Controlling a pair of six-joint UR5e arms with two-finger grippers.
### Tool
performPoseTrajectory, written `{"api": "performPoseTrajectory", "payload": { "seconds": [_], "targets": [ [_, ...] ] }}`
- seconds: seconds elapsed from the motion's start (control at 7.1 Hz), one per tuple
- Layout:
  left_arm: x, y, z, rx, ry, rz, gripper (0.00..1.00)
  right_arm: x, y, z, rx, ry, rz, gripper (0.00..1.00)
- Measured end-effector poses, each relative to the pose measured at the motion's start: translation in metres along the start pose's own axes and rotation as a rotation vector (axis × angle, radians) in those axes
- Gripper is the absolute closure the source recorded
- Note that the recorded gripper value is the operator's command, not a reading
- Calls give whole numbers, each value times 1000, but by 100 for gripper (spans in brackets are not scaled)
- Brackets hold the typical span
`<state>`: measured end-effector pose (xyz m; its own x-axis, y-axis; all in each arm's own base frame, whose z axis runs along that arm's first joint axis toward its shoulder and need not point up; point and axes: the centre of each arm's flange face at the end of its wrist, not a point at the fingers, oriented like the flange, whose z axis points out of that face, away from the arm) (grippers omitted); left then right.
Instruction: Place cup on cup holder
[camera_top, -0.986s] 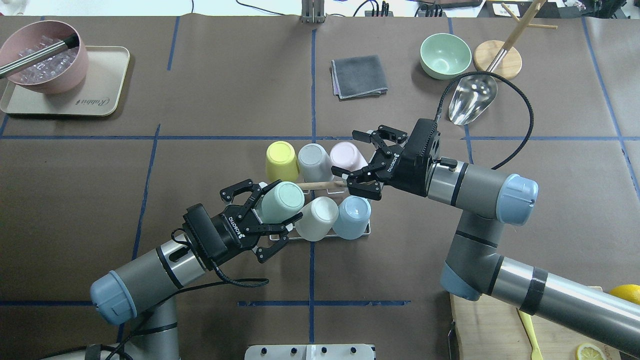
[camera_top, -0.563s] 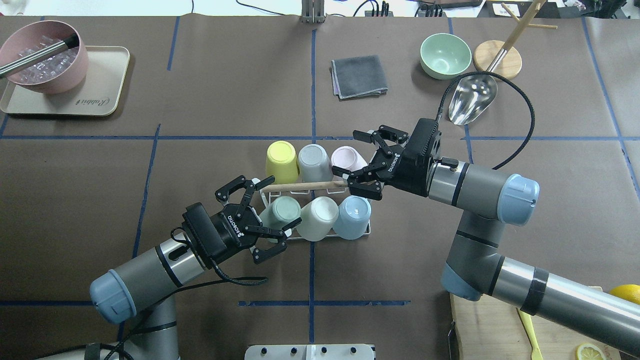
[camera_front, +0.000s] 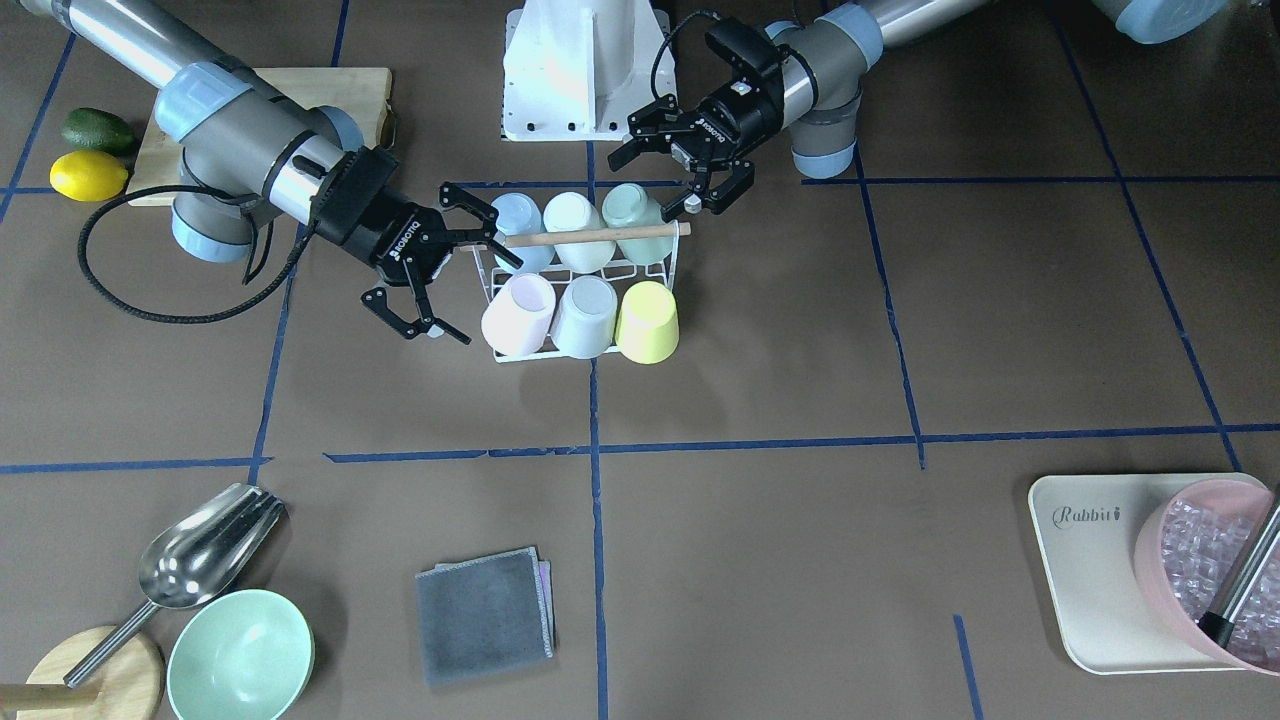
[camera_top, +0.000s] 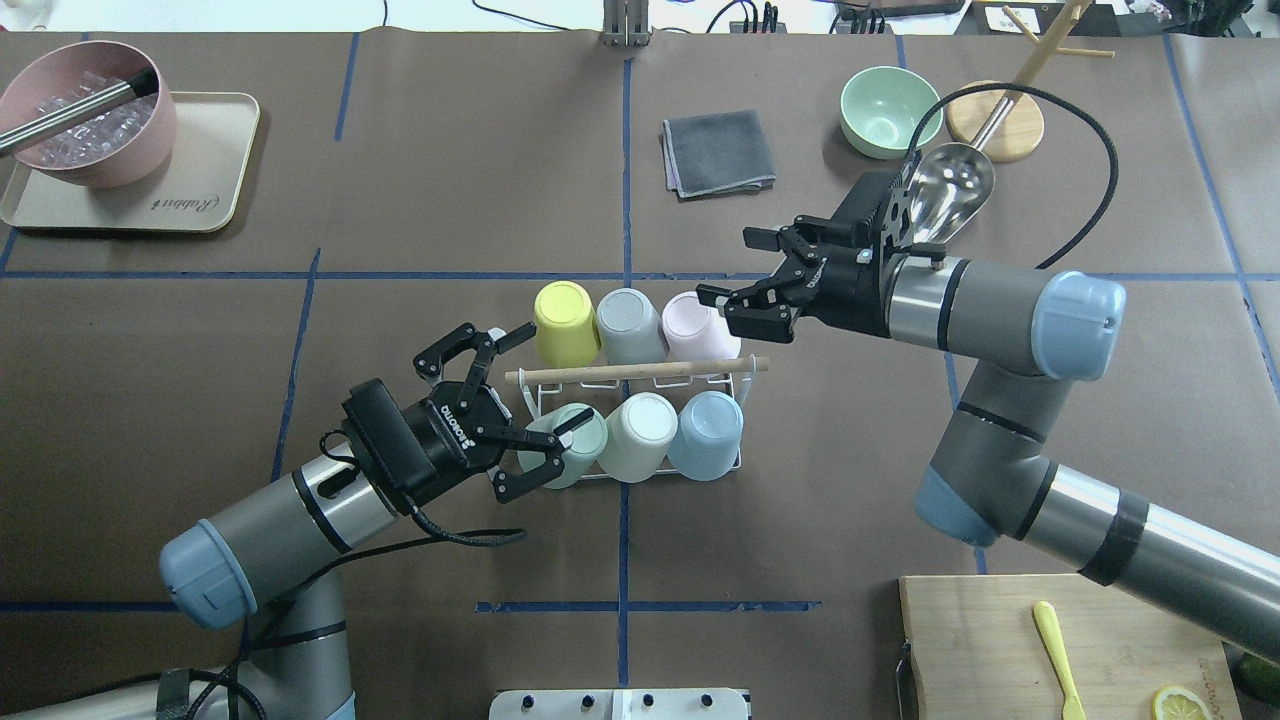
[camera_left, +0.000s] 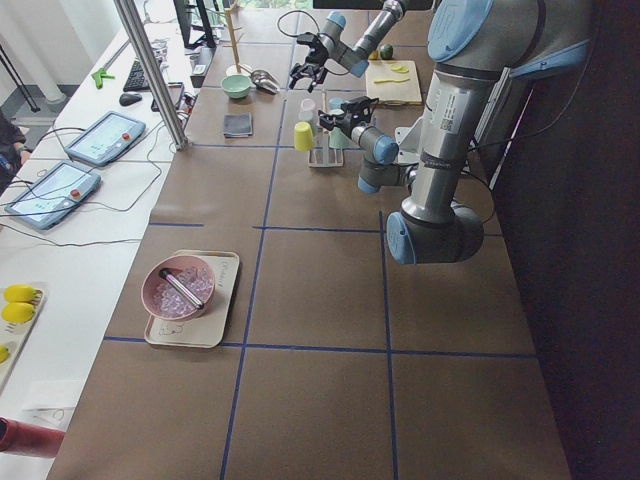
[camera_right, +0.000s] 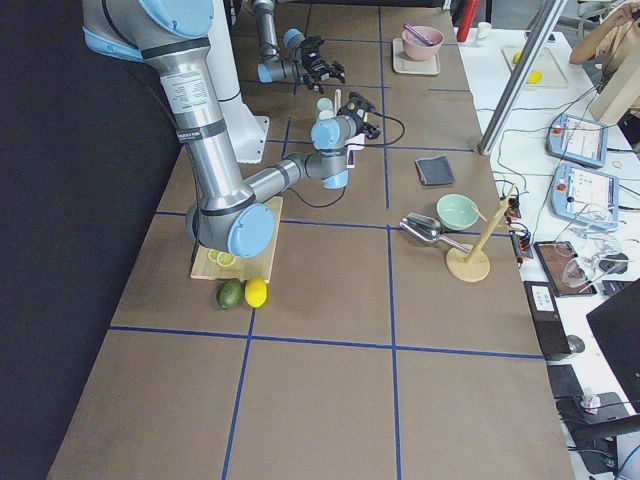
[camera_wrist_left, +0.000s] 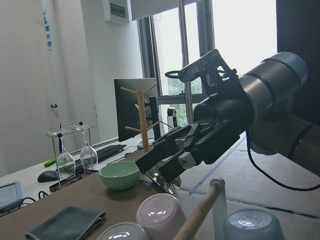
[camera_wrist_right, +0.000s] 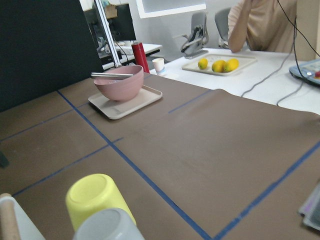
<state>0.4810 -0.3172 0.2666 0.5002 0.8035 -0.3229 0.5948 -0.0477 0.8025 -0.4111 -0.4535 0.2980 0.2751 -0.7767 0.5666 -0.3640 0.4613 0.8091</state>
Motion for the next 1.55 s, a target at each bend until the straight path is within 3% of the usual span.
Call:
{"api": "performPoseTrajectory", "payload": {
  "seconds": [0.14,0.28,0.56,0.7,0.85,0.99,1.13,1.27,1.41,1.55],
  "targets": [
    [-16,-16,5,-12,-28,24,0,17,-11,-21,-116,58,67,0],
    [-28,-33,12,-44,-55,53,0,32,-17,-51,-233,148,157,0],
    [-43,-67,28,-188,-112,129,0,74,-13,-125,-509,390,375,0],
    [-49,-80,34,-281,-125,137,0,108,-4,-171,-632,499,532,0],
    [-64,-85,40,-372,-123,111,0,150,4,-228,-688,597,705,0],
    [-98,-90,43,-482,-113,94,0,192,21,-296,-696,671,855,0],
    [-146,-98,41,-608,-105,75,0,223,48,-359,-705,698,909,0],
    [-200,-110,32,-752,-105,30,0,252,79,-421,-732,697,880,0],
    [-246,-125,15,-882,-125,-39,0,270,99,-470,-754,698,867,0],
    [-291,-143,-9,-998,-186,-125,0,278,109,-505,-768,709,871,0]
  ]
}}
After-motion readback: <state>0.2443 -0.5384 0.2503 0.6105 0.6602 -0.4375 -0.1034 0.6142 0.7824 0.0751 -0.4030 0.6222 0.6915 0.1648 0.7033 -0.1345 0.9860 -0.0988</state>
